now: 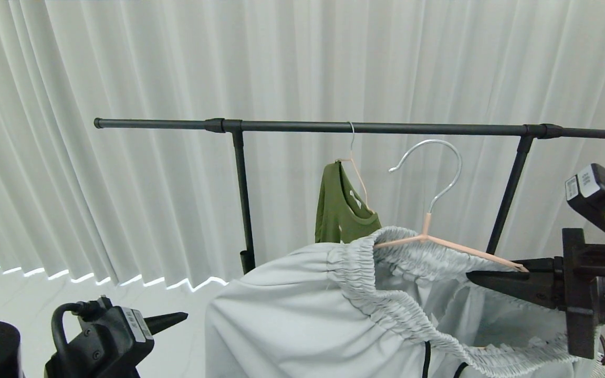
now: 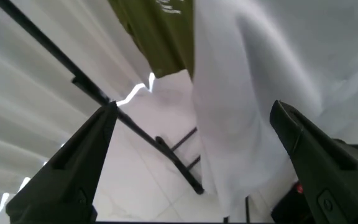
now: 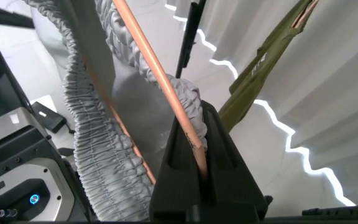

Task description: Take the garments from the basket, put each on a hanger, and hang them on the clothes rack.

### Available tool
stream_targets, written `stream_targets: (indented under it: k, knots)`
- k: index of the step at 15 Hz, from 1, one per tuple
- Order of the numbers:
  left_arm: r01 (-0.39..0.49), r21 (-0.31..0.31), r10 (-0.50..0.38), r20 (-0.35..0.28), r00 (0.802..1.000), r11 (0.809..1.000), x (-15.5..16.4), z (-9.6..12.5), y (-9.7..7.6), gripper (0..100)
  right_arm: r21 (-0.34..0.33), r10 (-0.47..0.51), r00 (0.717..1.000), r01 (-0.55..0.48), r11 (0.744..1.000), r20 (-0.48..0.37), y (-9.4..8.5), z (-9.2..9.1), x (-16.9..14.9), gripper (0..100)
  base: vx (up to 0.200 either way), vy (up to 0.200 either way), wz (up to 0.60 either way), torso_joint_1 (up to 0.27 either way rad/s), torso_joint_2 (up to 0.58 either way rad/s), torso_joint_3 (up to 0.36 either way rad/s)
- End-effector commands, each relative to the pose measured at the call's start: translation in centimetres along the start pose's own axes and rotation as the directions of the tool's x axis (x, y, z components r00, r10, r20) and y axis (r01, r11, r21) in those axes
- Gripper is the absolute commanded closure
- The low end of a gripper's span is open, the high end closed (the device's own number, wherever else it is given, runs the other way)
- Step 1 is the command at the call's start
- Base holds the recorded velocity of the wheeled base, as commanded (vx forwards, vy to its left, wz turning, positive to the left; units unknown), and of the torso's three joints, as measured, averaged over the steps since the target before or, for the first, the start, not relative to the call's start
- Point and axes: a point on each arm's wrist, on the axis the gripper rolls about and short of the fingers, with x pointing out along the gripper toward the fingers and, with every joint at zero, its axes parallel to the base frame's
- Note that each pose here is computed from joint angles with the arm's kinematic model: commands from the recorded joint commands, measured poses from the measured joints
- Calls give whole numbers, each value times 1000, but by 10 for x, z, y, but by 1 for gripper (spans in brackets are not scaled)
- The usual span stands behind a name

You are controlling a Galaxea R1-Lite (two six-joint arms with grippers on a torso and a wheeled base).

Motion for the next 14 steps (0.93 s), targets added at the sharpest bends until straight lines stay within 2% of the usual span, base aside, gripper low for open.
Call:
stream_targets:
  k: [1,3,4,6,9,11,14]
  knots:
    - [23,-5,-23,-40,999,1000,4,-6,-1,0,-4,5,1000,-5,1000,8,1,1,-2,100,0,0,0,0,0,0]
    - [32,-10,-32,-69,997,999,7,-11,-3,0,-9,7,1000,-7,1000,12,2,1,-3,100,0,0,0,0,0,0]
    - [35,-13,-36,-79,996,999,8,-12,-3,100,-9,7,1000,-7,1000,12,2,1,-3,100,0,0,0,0,0,0]
    - [32,-17,-33,-94,995,999,11,-12,-2,100,-6,4,1000,-4,1000,12,2,1,-3,100,0,0,0,0,0,0]
    - [-19,-47,12,-141,990,999,13,-19,5,100,-1,-12,1000,12,1000,16,0,1,-5,100,0,0,0,0,0,0]
    - [-76,-77,61,-182,981,994,14,-26,14,100,6,-36,999,36,999,22,-3,1,-11,100,0,0,0,0,0,0]
    - [-136,-97,110,-239,965,986,12,-36,18,100,6,-43,999,43,999,28,-3,1,-15,100,0,0,0,0,0,0]
